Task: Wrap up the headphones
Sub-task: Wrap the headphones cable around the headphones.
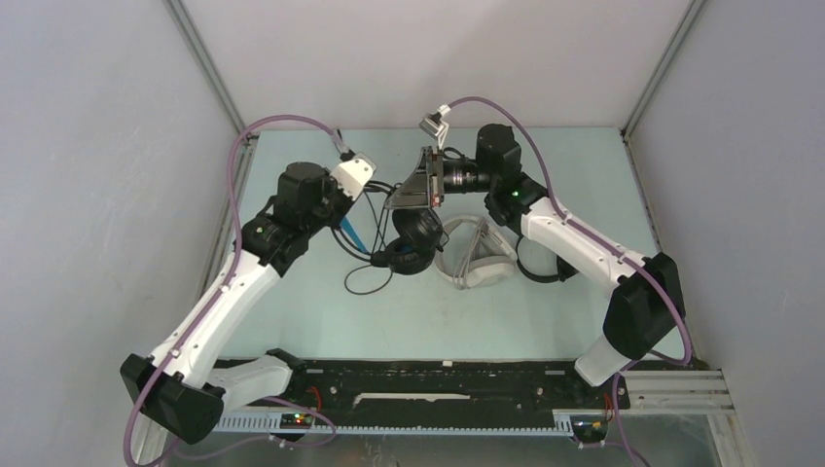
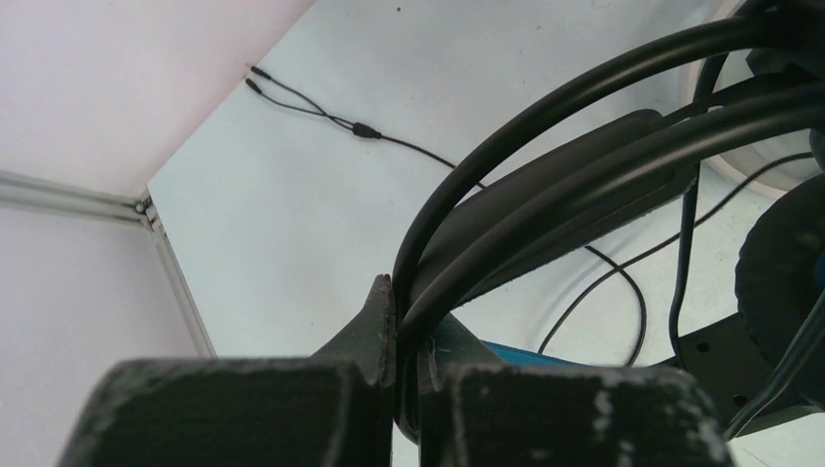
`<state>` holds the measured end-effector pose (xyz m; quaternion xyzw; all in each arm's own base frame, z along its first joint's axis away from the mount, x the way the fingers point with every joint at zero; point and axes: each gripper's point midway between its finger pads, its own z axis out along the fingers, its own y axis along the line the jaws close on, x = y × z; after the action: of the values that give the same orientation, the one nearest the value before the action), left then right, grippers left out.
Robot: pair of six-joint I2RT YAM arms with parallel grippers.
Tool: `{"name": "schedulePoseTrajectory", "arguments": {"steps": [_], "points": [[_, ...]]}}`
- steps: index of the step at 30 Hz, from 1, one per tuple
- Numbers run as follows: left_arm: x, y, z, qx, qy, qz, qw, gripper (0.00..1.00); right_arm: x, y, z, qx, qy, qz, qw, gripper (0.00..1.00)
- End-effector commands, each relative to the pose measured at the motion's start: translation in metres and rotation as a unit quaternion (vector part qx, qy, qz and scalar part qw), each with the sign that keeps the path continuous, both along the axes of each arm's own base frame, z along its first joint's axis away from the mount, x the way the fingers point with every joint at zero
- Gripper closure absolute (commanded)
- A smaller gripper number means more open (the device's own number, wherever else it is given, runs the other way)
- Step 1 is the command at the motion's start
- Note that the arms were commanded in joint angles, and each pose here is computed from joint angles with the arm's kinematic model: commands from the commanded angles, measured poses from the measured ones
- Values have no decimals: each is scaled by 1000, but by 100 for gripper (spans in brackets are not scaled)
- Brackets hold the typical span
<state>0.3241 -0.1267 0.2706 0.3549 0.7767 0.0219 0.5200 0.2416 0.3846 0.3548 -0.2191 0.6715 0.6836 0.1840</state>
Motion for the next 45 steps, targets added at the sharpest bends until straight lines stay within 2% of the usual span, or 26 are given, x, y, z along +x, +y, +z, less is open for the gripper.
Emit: {"name": "schedulePoseTrajectory", "arguments": {"steps": [1, 10, 15, 22, 25, 29, 34, 45], "points": [[7, 17, 41, -56, -35, 88, 994, 100, -13, 6, 39, 28, -66, 19, 997, 86], [10, 23, 48, -96, 9, 162, 982, 100, -9, 23, 22, 7, -90, 18, 996, 86], [15, 26, 55, -124, 25, 212, 969, 100, 7, 29, 8, -26, -140, -33, 989, 87], [20, 29, 68, -195, 41, 262, 944, 100, 21, 35, 0, -61, -206, -94, 972, 88], [20, 27, 72, -215, 52, 265, 938, 100, 18, 41, -2, -70, -232, -103, 965, 87], [19, 27, 77, -242, 52, 274, 929, 100, 23, 44, -12, -109, -281, -135, 944, 88], [19, 33, 82, -264, 53, 297, 916, 100, 27, 44, -22, -139, -322, -162, 922, 100], [23, 28, 85, -294, 64, 287, 909, 100, -1, 60, -34, -138, -371, -113, 911, 100]]}}
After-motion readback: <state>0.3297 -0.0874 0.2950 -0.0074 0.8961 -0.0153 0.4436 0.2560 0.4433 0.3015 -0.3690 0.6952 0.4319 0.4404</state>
